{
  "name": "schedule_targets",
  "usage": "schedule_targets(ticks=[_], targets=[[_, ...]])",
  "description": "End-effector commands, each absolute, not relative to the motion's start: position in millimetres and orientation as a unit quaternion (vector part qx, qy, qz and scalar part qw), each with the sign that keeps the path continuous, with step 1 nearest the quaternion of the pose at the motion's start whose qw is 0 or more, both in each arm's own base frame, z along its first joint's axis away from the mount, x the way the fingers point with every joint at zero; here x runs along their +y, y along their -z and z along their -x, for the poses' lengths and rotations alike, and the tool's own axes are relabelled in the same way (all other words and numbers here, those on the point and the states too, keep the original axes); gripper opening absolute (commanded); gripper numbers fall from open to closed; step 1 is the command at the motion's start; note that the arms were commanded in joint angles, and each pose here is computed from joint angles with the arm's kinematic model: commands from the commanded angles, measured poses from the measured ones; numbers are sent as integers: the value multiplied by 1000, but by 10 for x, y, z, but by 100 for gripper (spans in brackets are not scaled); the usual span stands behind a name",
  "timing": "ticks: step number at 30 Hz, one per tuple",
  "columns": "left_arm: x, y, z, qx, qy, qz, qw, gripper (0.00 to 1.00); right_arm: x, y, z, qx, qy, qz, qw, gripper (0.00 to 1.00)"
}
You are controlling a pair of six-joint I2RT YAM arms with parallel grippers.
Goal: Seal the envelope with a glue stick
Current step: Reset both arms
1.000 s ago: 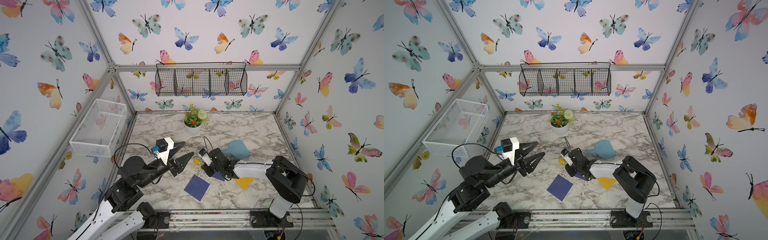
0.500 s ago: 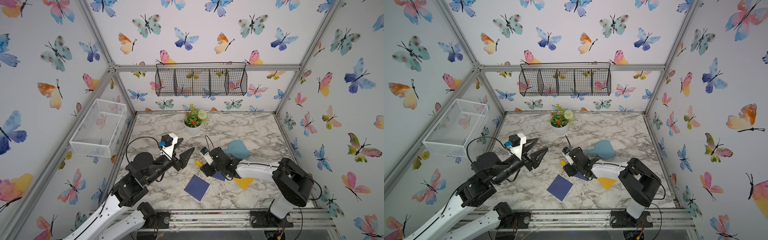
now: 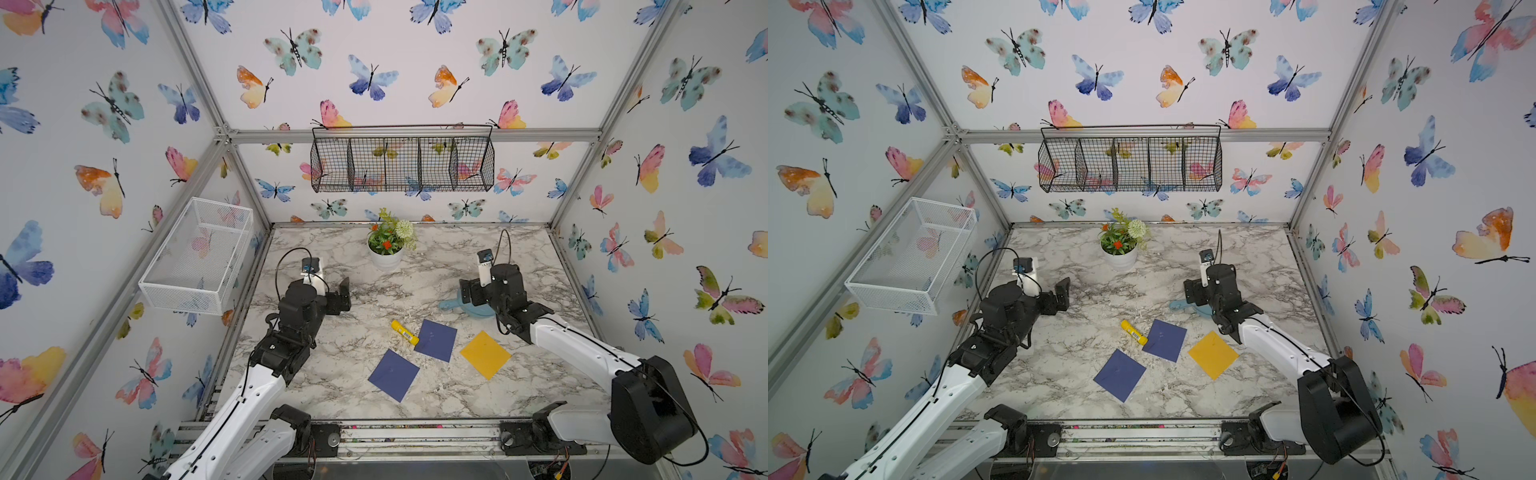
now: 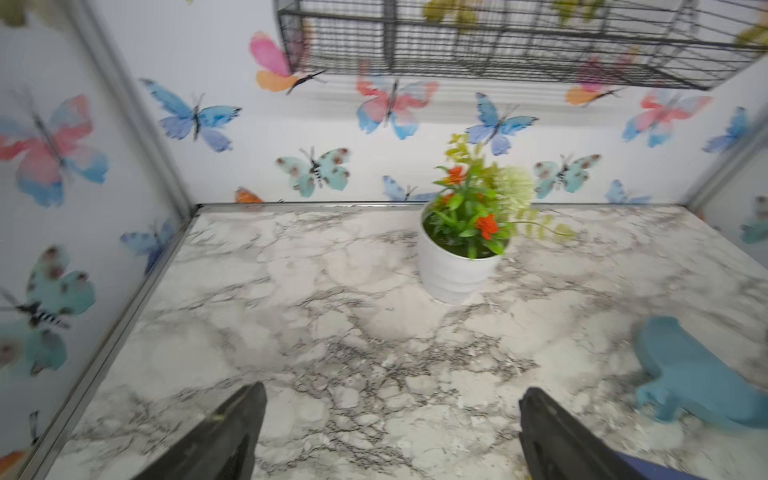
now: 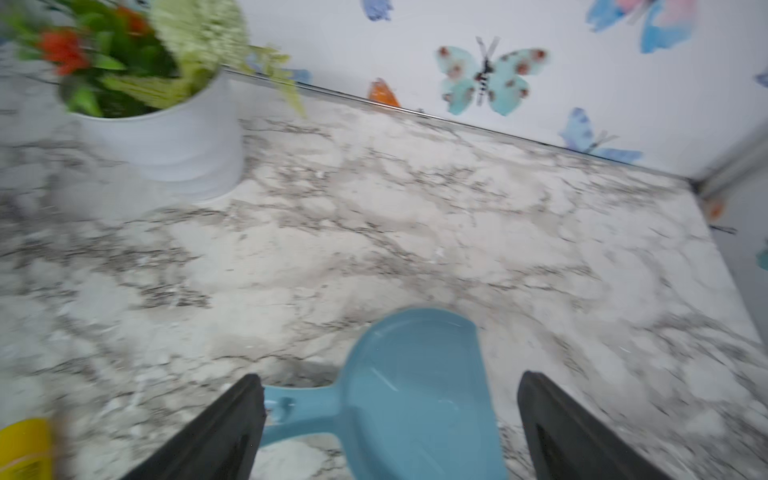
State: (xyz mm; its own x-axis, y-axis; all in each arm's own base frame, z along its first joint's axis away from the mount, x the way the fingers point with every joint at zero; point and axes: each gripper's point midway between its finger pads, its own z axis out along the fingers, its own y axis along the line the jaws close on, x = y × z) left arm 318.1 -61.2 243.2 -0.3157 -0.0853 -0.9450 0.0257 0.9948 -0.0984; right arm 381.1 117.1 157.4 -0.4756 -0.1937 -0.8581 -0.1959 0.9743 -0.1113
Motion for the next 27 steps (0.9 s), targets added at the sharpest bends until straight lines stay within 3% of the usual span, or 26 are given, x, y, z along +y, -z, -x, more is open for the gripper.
schedule_targets(ticks=[1,5,10,15,27], targets=[[-216,-2265,-3251,795,21,103,598,99,690,-1536,-3841,847,47,66,526,99],[31,-1968,-3230,787,-39,118,604,99,319,-1484,-3807,816,63,9,574,99],[206,-1620,-3183,779,-94,120,608,99,125,-1153,-3734,805,100,-25,584,99],[229,-1435,-3165,762,-67,117,634,99,122,-1281,-3748,769,88,-24,633,98],[129,-1386,-3526,766,-11,64,640,99,183,-1057,-3758,773,42,6,633,99]])
